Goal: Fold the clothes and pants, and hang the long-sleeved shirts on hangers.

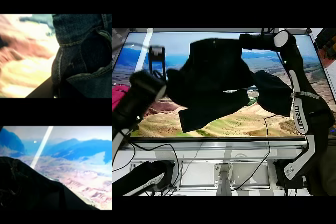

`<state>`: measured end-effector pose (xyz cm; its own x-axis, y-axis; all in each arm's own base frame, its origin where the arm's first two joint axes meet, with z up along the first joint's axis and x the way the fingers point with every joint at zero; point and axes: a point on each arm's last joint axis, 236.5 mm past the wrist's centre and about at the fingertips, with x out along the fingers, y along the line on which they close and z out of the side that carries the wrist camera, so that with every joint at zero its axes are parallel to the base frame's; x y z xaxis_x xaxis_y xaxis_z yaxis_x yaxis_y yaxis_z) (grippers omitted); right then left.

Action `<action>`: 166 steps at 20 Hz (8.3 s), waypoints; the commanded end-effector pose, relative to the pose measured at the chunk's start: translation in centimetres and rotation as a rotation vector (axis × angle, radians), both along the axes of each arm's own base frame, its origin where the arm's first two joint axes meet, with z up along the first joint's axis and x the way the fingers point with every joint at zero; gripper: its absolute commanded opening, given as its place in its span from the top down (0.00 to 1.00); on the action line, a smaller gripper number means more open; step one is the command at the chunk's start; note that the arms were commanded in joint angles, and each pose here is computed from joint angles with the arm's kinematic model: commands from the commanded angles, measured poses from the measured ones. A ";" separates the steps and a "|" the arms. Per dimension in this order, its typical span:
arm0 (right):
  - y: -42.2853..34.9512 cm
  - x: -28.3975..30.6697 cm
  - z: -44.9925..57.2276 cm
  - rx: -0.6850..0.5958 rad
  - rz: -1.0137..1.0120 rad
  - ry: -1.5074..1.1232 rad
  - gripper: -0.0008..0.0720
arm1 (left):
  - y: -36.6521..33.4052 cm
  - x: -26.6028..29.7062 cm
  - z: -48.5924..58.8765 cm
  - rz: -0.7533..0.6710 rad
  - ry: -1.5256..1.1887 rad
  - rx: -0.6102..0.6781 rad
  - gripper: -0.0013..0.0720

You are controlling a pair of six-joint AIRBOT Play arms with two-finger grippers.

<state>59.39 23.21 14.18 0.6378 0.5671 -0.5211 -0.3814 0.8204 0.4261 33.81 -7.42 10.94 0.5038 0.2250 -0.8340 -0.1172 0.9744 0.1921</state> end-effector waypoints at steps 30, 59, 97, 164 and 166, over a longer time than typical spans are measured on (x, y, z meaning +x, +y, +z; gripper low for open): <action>-5.9 -18.9 -15.0 0.127 0.286 0.888 0.97 | 5.7 5.9 -5.7 0.284 -0.388 -0.362 0.95; -1.2 -20.7 -24.5 -0.307 0.344 0.537 0.88 | 4.3 7.0 -7.0 0.224 -0.369 -0.377 0.96; 5.2 -11.0 -4.4 -0.485 0.284 0.014 0.97 | 2.3 7.3 -6.5 0.116 -0.376 -0.345 0.96; -34.7 -26.2 -17.4 -0.367 -0.834 0.587 0.98 | 19.3 0.6 -7.4 0.282 -0.178 -0.060 0.96; -34.4 -25.1 -17.9 -0.335 -0.834 0.592 0.97 | 18.1 1.7 -7.1 0.270 -0.221 -0.115 0.96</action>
<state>33.20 -11.31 -2.54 0.3610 -0.1800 -0.9150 0.5447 0.8371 0.0503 34.79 10.97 3.79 0.5770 0.3304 -0.7469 -0.3513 0.9260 0.1382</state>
